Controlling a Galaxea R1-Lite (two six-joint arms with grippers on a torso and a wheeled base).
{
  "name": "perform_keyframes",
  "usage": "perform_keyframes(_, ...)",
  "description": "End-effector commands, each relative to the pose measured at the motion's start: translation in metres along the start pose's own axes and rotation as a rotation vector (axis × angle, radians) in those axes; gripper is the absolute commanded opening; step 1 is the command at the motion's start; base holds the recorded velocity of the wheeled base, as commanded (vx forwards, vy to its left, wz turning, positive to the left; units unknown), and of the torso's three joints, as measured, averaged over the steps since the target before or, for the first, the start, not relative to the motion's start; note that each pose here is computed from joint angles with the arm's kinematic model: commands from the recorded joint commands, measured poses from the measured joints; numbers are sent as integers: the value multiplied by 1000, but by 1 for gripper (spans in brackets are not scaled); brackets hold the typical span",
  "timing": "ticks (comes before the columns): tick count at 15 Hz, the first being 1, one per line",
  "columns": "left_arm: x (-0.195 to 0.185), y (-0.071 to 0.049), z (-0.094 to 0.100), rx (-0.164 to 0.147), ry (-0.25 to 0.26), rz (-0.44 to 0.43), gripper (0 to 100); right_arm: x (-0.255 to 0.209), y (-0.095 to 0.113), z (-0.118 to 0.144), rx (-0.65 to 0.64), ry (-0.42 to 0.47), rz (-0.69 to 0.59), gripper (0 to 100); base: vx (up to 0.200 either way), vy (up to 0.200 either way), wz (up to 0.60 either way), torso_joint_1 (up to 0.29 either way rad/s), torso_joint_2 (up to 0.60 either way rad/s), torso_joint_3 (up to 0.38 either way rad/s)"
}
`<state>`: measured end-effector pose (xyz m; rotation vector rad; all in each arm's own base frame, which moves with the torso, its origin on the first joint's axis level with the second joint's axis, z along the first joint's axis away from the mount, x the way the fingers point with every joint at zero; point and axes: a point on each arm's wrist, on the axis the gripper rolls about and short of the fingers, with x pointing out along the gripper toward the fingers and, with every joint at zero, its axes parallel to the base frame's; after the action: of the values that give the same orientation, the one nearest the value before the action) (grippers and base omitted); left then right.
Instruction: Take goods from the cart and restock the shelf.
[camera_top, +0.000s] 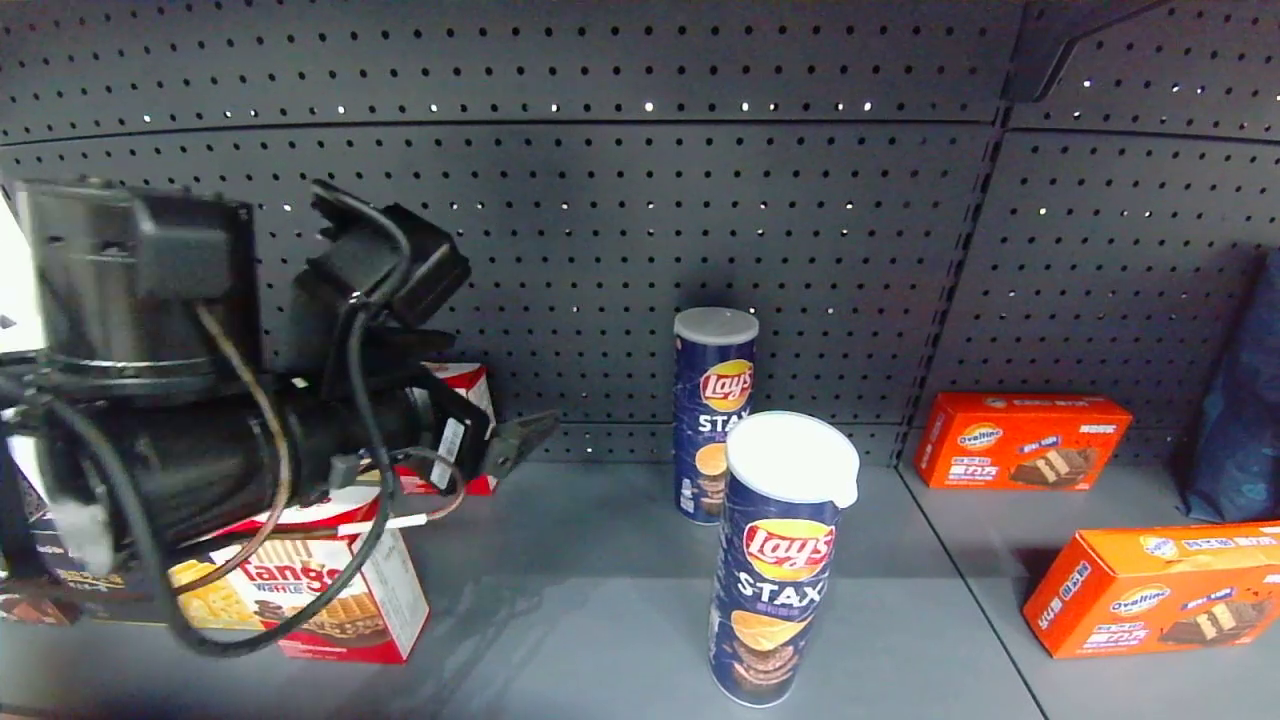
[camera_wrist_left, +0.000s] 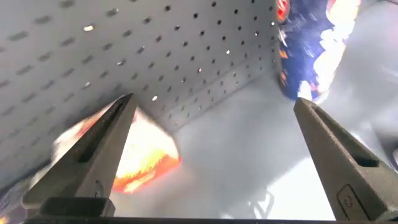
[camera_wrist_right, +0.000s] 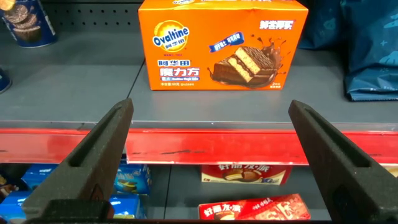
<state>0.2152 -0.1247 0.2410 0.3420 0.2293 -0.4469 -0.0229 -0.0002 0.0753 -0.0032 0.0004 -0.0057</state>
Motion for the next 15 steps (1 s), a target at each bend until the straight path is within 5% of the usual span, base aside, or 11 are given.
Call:
perform_keyframes(1,-62,0,-12,-3,-87,-1,100,0,0,0,-4,1,15,100,0,0,0,0,0,0)
perform_keyframes(6,-99,1,-32,-9,-126,3,100,-1,1,6,-23,-24,33,100,0,0,0,0,0,0)
perform_keyframes(7,-103,1,-31,-10,-137,3,100,17,0,110,58,-14,17,100,0,0,0,0,0,0)
perform_keyframes(9,-101,2,-29,-11,-141,5,100,33,3,141,-23,-7,141,100,0,0,0,0,0,0)
perform_keyframes(15,-89,1,-30,-15,-107,6,100,101,32,125,-145,297,591,100,0,0,0,0,0,0)
